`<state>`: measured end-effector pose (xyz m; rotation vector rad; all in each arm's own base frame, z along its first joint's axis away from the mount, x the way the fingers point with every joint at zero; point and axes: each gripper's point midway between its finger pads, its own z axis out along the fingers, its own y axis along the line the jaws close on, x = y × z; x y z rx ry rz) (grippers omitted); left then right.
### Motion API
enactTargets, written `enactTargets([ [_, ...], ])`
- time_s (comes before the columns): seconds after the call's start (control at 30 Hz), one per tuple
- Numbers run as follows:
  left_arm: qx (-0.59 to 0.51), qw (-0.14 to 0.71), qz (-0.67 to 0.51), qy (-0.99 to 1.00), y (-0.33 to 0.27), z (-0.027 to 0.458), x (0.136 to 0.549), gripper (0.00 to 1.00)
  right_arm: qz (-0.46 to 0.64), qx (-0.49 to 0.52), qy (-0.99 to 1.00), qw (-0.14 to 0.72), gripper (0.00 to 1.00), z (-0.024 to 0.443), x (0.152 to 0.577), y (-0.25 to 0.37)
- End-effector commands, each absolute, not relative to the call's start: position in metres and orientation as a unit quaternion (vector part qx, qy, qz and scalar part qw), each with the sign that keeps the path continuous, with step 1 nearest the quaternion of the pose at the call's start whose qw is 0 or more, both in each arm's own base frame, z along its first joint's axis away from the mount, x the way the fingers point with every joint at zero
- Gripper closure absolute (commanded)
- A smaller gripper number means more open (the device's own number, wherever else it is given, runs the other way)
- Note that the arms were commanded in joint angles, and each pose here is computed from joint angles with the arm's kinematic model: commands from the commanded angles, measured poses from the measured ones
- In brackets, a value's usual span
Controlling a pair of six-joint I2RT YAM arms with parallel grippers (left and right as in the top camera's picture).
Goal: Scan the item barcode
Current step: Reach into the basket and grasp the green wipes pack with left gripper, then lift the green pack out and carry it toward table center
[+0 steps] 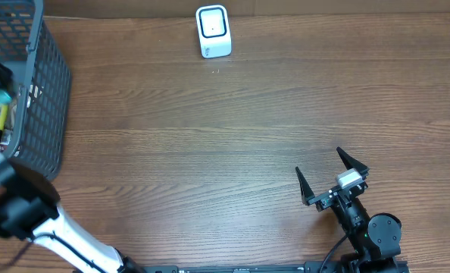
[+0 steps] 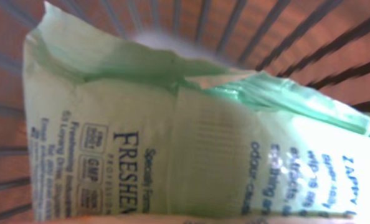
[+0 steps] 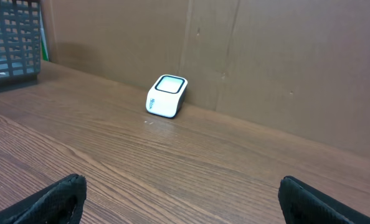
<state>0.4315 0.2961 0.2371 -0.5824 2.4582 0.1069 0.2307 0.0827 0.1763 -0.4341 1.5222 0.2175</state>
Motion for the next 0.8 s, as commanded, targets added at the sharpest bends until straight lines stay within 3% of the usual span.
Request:
enactTargets([
  [0.0,-0.245,0.429,0.066,0.867,0.274,0.365,0.407,0.55,0.092,-0.191,0.682,0.700,0.00,0.175,0.232,0.081],
  [0.37,-0.264,0.529,-0.047,0.805,0.188,0.467,0.355,0.53,0.092,-0.191,0.682,0.700,0.00,0.175,0.232,0.081],
  [0.57,-0.217,0.513,-0.097,0.825,0.113,0.475,0.341,0.52,0.092,-0.191,0.682,0.700,0.00,0.175,0.232,0.081],
  [0.77,-0.168,0.453,-0.134,0.865,0.052,0.451,0.341,0.54,0.092,-0.191,0.682,0.700,0.00,0.175,0.232,0.081],
])
